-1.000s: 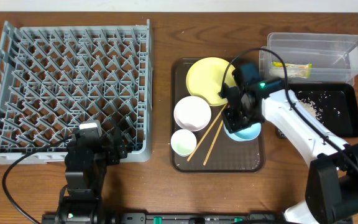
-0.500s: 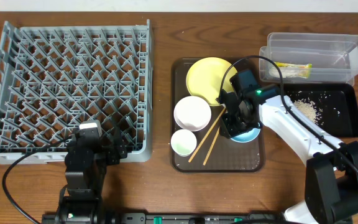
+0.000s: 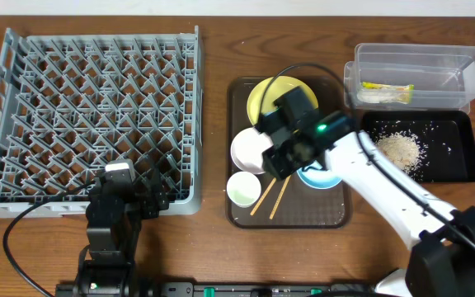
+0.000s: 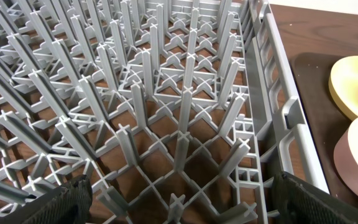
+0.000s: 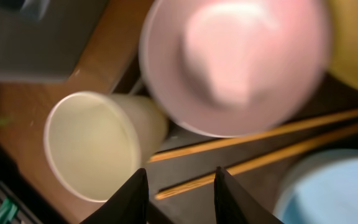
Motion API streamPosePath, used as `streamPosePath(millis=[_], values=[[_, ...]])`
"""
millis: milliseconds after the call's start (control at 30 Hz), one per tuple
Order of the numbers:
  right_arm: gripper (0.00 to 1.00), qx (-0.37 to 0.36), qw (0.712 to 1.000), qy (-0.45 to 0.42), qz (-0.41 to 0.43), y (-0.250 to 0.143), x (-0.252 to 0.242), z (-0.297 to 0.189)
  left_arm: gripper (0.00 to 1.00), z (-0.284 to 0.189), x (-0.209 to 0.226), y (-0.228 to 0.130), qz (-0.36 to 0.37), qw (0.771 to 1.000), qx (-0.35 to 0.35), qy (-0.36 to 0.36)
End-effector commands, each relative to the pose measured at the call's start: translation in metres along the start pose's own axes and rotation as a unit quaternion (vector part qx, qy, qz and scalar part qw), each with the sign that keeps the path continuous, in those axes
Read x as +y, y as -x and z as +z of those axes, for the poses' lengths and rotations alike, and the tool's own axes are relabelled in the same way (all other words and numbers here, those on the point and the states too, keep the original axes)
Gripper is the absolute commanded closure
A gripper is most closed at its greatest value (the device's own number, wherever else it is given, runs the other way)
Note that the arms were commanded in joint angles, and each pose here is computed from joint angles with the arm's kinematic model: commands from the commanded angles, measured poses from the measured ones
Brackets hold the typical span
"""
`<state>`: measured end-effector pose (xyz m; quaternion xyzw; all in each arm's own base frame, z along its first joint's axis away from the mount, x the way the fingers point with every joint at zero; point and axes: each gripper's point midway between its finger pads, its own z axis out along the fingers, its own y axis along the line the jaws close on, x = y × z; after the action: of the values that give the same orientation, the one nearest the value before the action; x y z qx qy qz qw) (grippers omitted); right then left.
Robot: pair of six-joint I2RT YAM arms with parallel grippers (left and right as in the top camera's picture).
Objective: Sort waste into correct bins and load items into the dishwasher rack
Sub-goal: 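Grasp the white bowl with the right gripper and lift it sideways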
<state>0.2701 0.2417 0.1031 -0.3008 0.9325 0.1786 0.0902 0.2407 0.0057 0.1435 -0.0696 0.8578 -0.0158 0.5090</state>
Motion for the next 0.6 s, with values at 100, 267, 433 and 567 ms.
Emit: streamPosePath(millis=[100, 267, 433, 567], values=[[0.69, 0.049, 0.999, -0.001, -0.013, -0.024, 0.025, 0.026, 0.06, -0.003, 0.001, 0.008, -0.006, 1.0, -0.009, 0.003], [0.78, 0.063, 0.998, -0.028, 0.009, -0.034, 0.019, 0.041, 0.06, -0.003, 0.001, 0.009, -0.006, 1.0, -0.01, 0.003], [0.96, 0.049, 0.998, -0.026, 0.012, -0.029, 0.019, 0.046, 0.06, -0.003, 0.001, 0.009, -0.006, 1.0, -0.01, 0.003], [0.99, 0.028, 0.999, -0.015, 0.021, -0.018, 0.023, 0.046, 0.06, -0.003, 0.001, 0.009, -0.006, 1.0, -0.01, 0.003]])
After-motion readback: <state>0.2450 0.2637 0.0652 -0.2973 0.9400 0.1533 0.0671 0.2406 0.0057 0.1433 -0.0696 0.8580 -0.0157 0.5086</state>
